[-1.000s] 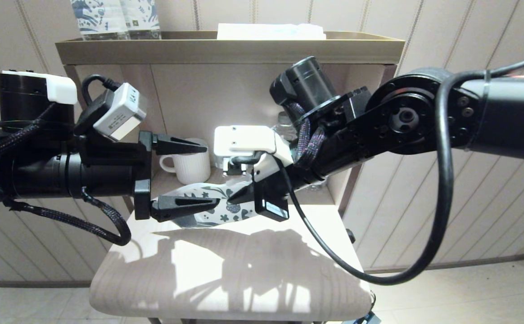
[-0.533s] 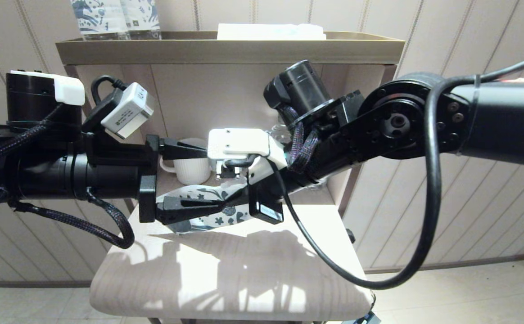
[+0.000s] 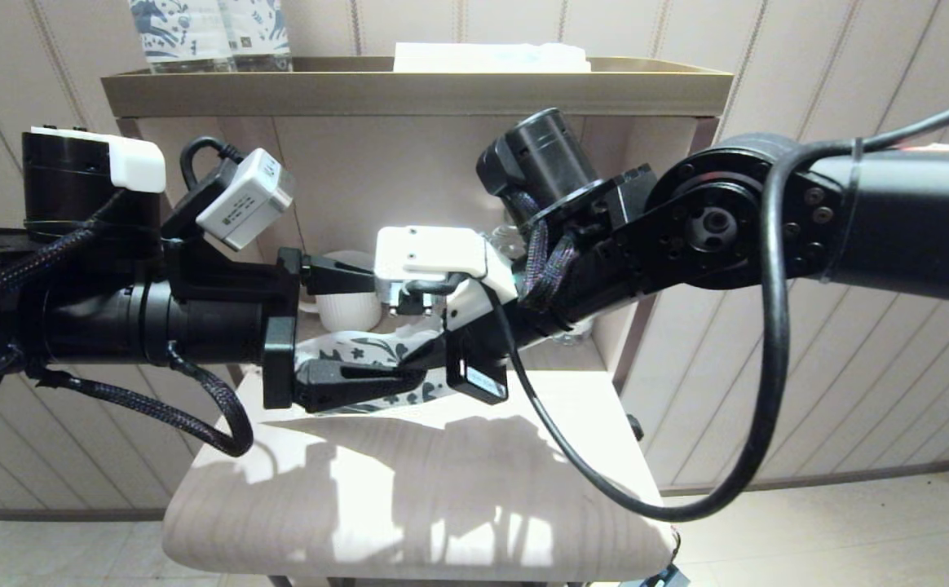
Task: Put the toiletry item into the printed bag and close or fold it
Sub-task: Close the strorage bag and place it on the desk
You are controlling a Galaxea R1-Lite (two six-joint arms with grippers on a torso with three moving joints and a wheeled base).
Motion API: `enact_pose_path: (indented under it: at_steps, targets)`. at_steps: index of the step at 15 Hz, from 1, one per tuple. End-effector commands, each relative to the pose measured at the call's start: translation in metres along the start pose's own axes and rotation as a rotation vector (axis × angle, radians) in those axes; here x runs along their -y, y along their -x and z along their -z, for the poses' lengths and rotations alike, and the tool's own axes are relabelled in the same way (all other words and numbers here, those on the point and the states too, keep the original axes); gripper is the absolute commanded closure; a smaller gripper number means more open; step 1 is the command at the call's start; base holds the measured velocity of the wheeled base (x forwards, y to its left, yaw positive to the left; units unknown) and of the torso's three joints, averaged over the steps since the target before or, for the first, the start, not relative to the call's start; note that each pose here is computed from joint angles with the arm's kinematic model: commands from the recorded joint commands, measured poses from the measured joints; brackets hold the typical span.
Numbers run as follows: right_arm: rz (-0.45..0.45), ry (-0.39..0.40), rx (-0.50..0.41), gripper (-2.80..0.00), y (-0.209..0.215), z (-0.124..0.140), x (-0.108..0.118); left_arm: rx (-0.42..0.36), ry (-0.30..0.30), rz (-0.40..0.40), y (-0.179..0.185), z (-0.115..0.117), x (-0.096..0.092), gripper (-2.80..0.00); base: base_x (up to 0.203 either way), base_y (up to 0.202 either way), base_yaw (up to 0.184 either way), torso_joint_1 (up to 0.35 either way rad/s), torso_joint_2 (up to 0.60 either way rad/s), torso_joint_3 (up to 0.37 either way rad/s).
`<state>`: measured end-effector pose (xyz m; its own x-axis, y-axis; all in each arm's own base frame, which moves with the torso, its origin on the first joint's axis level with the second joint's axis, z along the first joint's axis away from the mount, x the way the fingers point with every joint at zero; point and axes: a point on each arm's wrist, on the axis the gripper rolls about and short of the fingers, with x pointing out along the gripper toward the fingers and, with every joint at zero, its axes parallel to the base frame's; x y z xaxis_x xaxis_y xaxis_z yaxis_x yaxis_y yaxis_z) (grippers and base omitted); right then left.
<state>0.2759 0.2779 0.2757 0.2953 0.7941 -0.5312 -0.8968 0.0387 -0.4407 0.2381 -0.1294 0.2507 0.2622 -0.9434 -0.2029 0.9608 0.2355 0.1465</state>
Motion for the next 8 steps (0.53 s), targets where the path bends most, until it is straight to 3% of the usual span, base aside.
enact_pose_path:
  at_steps: [1,7,8]
  targets:
    - [-0.002,0.003,0.000,0.00,0.0004,0.0003,0.0001,0.000,-0.001,0.004,-0.0004,0.0012,-0.0001,-2.80,0.000,0.000,0.000,0.000,0.00,0.000]
    - [0.001,0.002,-0.002,0.00,0.0008,0.0011,0.0009,-0.010,0.002,0.001,-0.0022,0.0048,-0.0010,-2.80,0.000,0.000,0.000,0.000,0.00,0.000]
    - [0.003,0.003,-0.002,0.00,0.0010,0.0014,0.0014,-0.010,0.002,0.002,-0.0022,0.0048,-0.0009,0.00,0.000,0.000,0.000,0.000,0.00,0.000]
